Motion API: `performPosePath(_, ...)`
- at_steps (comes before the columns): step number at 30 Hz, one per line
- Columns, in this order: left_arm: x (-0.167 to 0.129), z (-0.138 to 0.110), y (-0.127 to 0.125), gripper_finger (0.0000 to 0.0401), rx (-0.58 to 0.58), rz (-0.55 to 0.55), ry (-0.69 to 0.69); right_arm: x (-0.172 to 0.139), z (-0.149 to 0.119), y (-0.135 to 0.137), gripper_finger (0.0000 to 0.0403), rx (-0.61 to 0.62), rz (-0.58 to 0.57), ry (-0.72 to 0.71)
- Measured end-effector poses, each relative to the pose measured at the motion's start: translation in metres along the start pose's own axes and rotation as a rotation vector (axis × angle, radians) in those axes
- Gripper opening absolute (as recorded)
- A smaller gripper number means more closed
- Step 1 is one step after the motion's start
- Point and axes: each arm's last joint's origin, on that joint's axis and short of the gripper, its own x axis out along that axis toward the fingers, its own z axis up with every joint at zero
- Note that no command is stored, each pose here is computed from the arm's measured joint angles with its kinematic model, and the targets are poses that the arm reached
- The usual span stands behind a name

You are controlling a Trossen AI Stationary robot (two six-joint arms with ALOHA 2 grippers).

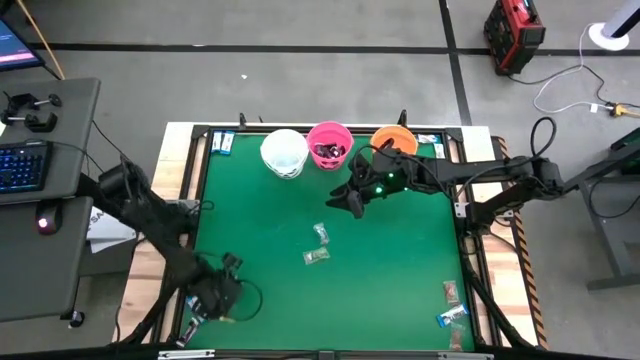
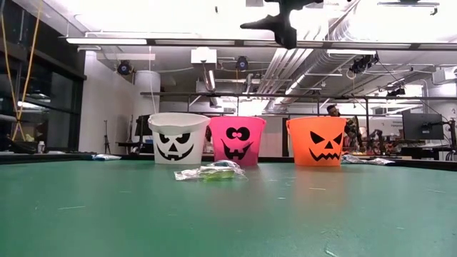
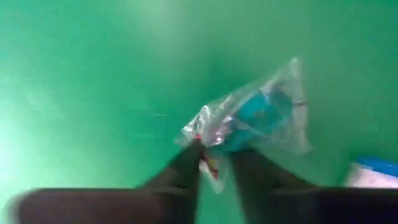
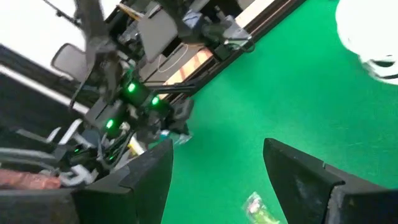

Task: Sort candy by brand, put in halloween buckets
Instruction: Put the blue gummy into the orange bucket

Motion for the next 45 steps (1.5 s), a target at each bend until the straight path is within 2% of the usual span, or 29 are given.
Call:
performPosePath(2,-0.013,0.003,0.012,0.0016,-0.061,-0.011,-0.051,-0.003,0.001,0.002,0.0243,-0.002,0.016,-0.001)
performPosePath(5,-0.036,0.004,0.035,0.0014,-0.129,0.024,-0.134,-0.016,0.006,0.009,0.0243,-0.007,0.05,-0.041)
performPosePath(12,-0.104,0.011,0.12,0.0001,-0.286,0.317,-0.447,-0.072,0.03,0.039,0.0243,-0.082,0.22,-0.308)
performPosePath(15,-0.129,0.024,0.164,0.0001,-0.358,0.433,-0.627,-0.099,0.036,0.048,0.0243,-0.128,0.214,-0.448)
performPosePath(19,-0.146,0.042,0.219,0.0,-0.429,0.574,-0.831,-0.128,0.04,0.052,0.0243,-0.189,0.123,-0.606)
performPosePath(22,-0.145,0.059,0.257,0.0,-0.482,0.646,-0.921,-0.143,0.042,0.053,0.0243,-0.21,0.044,-0.7)
performPosePath(24,-0.138,0.071,0.282,0.0,-0.521,0.656,-0.968,-0.149,0.043,0.052,0.0243,-0.214,-0.02,-0.753)
performPosePath(28,-0.113,0.103,0.327,0.0,-0.595,0.609,-1.099,-0.152,0.045,0.049,0.0243,-0.197,-0.142,-0.822)
performPosePath(30,-0.097,0.12,0.348,0.0,-0.608,0.56,-1.112,-0.149,0.045,0.048,0.0243,-0.191,-0.18,-0.83)
performPosePath(34,-0.066,0.151,0.386,0.0,-0.615,0.461,-1.078,-0.142,0.045,0.045,0.0243,-0.184,-0.214,-0.826)
performPosePath(37,-0.05,0.168,0.412,0.0,-0.654,0.444,-1.053,-0.138,0.045,0.044,0.0243,-0.185,-0.22,-0.817)
performPosePath(41,-0.045,0.179,0.445,0.0,-0.695,0.463,-1.063,-0.136,0.045,0.044,0.0243,-0.178,-0.22,-0.814)
performPosePath(45,-0.048,0.18,0.472,0.0001,-0.718,0.516,-1.09,-0.136,0.045,0.044,0.0243,-0.169,-0.223,-0.812)
